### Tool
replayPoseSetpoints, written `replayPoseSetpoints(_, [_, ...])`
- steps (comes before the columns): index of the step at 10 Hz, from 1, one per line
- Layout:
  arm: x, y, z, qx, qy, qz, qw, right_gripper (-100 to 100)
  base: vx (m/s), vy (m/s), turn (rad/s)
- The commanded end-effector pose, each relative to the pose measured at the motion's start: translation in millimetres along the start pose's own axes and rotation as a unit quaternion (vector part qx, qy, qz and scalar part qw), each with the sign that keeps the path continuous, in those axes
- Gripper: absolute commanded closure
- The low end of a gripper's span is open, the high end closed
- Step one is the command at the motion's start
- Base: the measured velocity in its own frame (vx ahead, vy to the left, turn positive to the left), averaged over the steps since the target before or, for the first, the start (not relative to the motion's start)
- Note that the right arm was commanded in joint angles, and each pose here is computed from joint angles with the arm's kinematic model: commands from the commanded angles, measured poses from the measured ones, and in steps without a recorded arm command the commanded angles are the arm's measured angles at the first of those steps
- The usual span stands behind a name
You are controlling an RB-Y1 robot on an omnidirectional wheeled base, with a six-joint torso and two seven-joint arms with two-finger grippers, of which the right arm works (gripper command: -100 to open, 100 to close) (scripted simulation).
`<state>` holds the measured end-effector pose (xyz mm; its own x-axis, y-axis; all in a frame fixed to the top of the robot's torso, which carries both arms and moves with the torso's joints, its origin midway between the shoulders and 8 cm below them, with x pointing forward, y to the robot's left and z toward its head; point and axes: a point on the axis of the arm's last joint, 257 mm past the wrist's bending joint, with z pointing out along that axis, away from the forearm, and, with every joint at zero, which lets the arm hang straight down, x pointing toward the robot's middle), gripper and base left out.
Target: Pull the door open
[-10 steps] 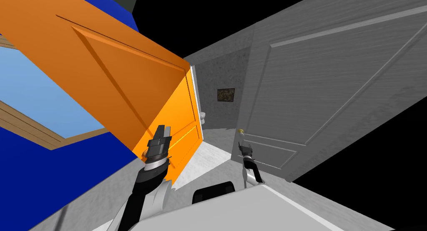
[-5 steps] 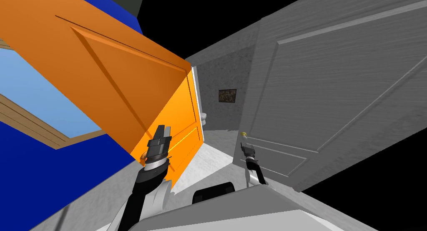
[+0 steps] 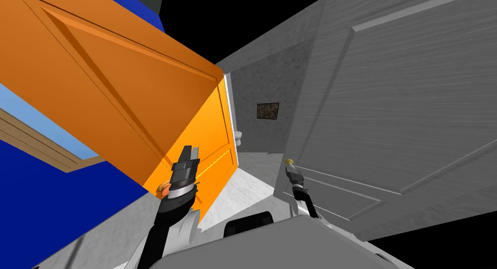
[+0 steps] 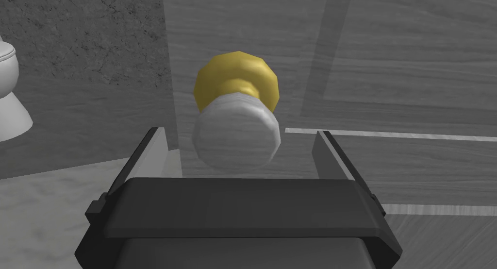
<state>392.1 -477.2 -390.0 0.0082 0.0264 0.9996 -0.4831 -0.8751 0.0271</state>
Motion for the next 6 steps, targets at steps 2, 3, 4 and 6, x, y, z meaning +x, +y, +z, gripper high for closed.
replayPoseSetpoints(2, [-2.5, 18.2, -1.2, -0.007, 0.000, 0.000, 1.0000, -100, 0.133, -0.028, 0.035])
replayPoseSetpoints(3, [-3.4, 11.8, -1.0, -0.004, -0.002, -0.001, 1.0000, -100, 0.058, -0.013, 0.015])
replayPoseSetpoints(4, [-3.4, 11.8, -1.0, -0.004, -0.002, -0.001, 1.0000, 100, -0.006, 0.000, -0.014])
replayPoseSetpoints(6, [-3.4, 11.8, -1.0, -0.004, -0.002, -0.001, 1.0000, 100, -0.018, 0.003, 0.005])
